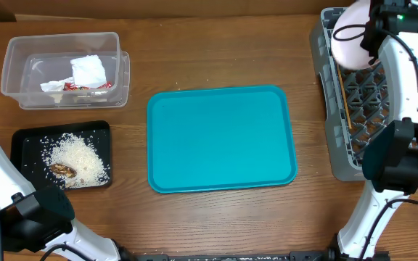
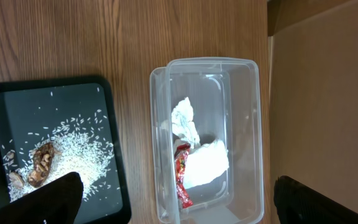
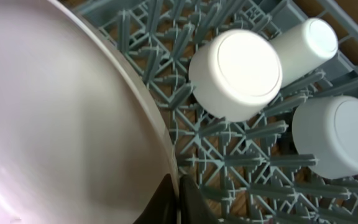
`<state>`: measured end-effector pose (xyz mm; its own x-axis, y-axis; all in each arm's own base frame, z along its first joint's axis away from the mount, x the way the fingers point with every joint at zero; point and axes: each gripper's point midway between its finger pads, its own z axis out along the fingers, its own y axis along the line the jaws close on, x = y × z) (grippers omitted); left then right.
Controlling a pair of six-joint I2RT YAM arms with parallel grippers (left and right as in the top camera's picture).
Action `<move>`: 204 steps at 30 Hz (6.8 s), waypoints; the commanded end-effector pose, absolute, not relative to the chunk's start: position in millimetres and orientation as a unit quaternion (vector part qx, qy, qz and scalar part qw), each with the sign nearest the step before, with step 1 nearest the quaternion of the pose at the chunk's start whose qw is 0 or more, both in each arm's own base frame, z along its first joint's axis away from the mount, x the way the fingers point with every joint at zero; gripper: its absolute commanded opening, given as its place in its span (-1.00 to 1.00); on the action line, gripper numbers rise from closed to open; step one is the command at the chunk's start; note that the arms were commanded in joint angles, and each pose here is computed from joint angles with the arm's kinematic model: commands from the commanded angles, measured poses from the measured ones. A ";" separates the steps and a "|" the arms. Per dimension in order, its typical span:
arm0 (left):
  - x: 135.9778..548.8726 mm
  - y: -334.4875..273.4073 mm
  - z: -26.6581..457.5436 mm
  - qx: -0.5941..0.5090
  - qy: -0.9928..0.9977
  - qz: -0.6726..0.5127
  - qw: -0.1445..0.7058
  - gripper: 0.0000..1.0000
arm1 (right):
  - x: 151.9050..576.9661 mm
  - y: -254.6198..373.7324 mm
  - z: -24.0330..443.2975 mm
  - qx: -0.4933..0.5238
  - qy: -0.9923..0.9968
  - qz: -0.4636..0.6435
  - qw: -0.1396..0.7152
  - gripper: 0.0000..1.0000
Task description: Sort waste into correct bins and load items into the dishwasher
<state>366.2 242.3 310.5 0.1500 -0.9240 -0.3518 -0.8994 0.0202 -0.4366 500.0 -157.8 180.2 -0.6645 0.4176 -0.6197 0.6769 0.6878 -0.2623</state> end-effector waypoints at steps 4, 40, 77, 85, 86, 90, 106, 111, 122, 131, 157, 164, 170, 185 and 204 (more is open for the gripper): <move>365.5 244.7 308.1 -0.704 0.647 -0.012 0.291 0.99 | 504.3 -141.9 178.5 0.294 0.882 -0.251 0.269 -0.92; 365.5 244.7 308.2 -0.704 0.647 -0.012 0.292 1.00 | 493.7 -192.1 244.2 0.412 0.849 0.039 0.328 -0.92; 365.5 244.7 308.2 -0.704 0.647 -0.012 0.292 1.00 | 450.9 -137.5 302.2 0.312 0.868 0.223 0.316 -0.92; 365.5 244.7 308.1 -0.704 0.647 -0.012 0.291 0.99 | 349.1 -81.2 319.2 0.299 0.909 0.199 0.211 -0.92; 365.5 244.7 308.1 -0.704 0.647 -0.012 0.291 0.99 | 339.3 -70.2 321.9 0.282 0.916 0.200 0.202 -0.92; 365.5 244.7 308.1 -0.704 0.647 -0.012 0.291 0.99 | 312.8 -24.8 341.1 0.209 0.930 0.206 0.222 -0.92; 365.5 244.7 308.1 -0.704 0.647 -0.012 0.291 1.00 | 190.9 55.0 320.1 0.085 0.952 0.201 0.214 1.00; 365.5 244.7 308.1 -0.704 0.647 -0.012 0.291 1.00 | 191.5 54.3 319.3 0.085 0.953 0.199 0.213 1.00; 365.5 244.7 308.2 -0.704 0.647 -0.012 0.292 1.00 | 187.2 57.0 302.5 0.080 0.959 0.198 0.186 1.00; 365.5 244.7 308.1 -0.704 0.647 -0.012 0.291 1.00 | 211.3 62.9 284.7 0.036 0.919 0.215 0.329 1.00; 365.5 244.7 308.2 -0.704 0.647 -0.012 0.292 1.00 | 210.9 67.8 260.6 -0.107 0.652 0.179 0.729 1.00; 365.5 244.7 308.2 -0.704 0.647 -0.012 0.292 1.00 | 222.3 60.5 256.1 -0.098 0.607 0.159 0.773 1.00; 365.5 244.7 308.1 -0.704 0.647 -0.012 0.291 0.99 | 228.3 45.6 254.3 -0.059 0.590 0.130 0.794 1.00; 365.5 244.7 308.2 -0.704 0.647 -0.012 0.292 1.00 | 241.3 39.6 203.7 -0.044 0.664 0.102 0.740 1.00; 365.5 244.7 308.2 -0.704 0.647 -0.012 0.292 1.00 | 246.0 15.1 169.3 0.013 0.716 0.065 0.695 1.00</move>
